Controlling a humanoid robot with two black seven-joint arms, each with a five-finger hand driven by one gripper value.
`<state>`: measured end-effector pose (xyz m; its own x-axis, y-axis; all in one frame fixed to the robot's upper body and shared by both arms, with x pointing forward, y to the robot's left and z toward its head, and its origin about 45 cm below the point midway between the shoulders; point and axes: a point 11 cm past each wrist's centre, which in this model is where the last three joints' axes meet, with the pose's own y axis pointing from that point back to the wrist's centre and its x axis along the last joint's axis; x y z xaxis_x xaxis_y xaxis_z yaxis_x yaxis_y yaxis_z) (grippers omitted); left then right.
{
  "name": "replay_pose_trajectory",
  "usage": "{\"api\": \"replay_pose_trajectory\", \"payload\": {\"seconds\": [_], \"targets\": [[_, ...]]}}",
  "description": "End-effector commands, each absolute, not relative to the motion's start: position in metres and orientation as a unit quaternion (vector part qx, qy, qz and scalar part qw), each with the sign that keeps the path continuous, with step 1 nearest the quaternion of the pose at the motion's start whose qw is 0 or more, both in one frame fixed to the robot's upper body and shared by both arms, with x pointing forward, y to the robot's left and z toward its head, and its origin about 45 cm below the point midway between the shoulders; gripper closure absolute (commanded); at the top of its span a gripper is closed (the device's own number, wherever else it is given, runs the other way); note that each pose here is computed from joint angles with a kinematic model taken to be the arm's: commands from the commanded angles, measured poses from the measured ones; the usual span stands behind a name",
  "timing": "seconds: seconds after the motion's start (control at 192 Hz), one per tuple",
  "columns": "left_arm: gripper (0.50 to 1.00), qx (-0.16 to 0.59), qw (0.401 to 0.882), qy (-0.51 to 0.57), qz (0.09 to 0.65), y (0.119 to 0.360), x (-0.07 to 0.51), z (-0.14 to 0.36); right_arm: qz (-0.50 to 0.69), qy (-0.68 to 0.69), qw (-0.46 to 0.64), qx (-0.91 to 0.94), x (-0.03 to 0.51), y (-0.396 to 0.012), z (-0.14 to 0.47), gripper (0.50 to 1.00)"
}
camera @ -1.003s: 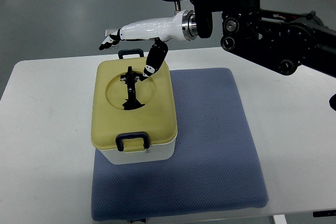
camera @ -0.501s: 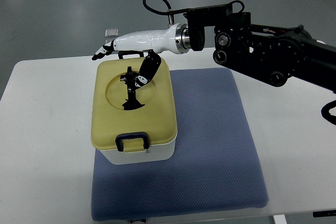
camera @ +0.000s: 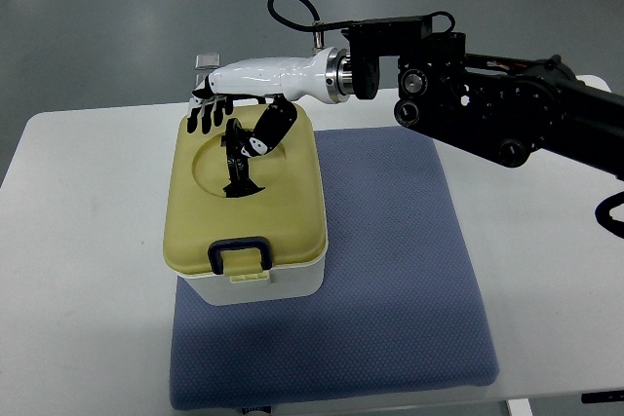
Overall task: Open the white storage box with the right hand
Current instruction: 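Lower the right hand and close its fingers around the black lid handle, then lift the yellow lid off the box and carry it away from the box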
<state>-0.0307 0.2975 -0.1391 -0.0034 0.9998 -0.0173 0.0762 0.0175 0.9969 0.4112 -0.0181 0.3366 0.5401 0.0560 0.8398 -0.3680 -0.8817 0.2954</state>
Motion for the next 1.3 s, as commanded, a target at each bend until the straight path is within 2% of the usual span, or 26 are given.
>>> {"api": "replay_pose_trajectory", "payload": {"seconds": [0.0, 0.266, 0.496, 0.684, 1.039, 1.295], "targets": [[0.5, 0.514, 0.484, 0.524, 0.477, 0.298, -0.031, -0.139, 0.472, -0.092, 0.224, 0.848, 0.411, -0.018, 0.336, 1.0], [0.5, 0.514, 0.484, 0.523, 0.477, 0.298, -0.03, -0.139, 0.473, -0.101, 0.218, 0.848, 0.413, -0.02, 0.342, 1.0], [0.5, 0.514, 0.484, 0.523, 0.477, 0.298, -0.03, -0.139, 0.484, -0.112, 0.198, 0.845, 0.417, -0.018, 0.373, 1.0], [0.5, 0.514, 0.483, 0.524, 0.477, 0.298, -0.031, -0.139, 0.476, -0.134, 0.191, 0.848, 0.426, -0.038, 0.404, 1.0], [0.5, 0.515, 0.484, 0.523, 0.476, 0.298, -0.032, -0.139, 0.471, -0.166, 0.251, 0.829, 0.438, -0.14, 0.425, 1.0], [0.5, 0.515, 0.485, 0.524, 0.475, 0.297, -0.032, -0.139, 0.429, -0.22, 0.335, 0.809, 0.443, -0.245, 0.412, 1.0]]}}
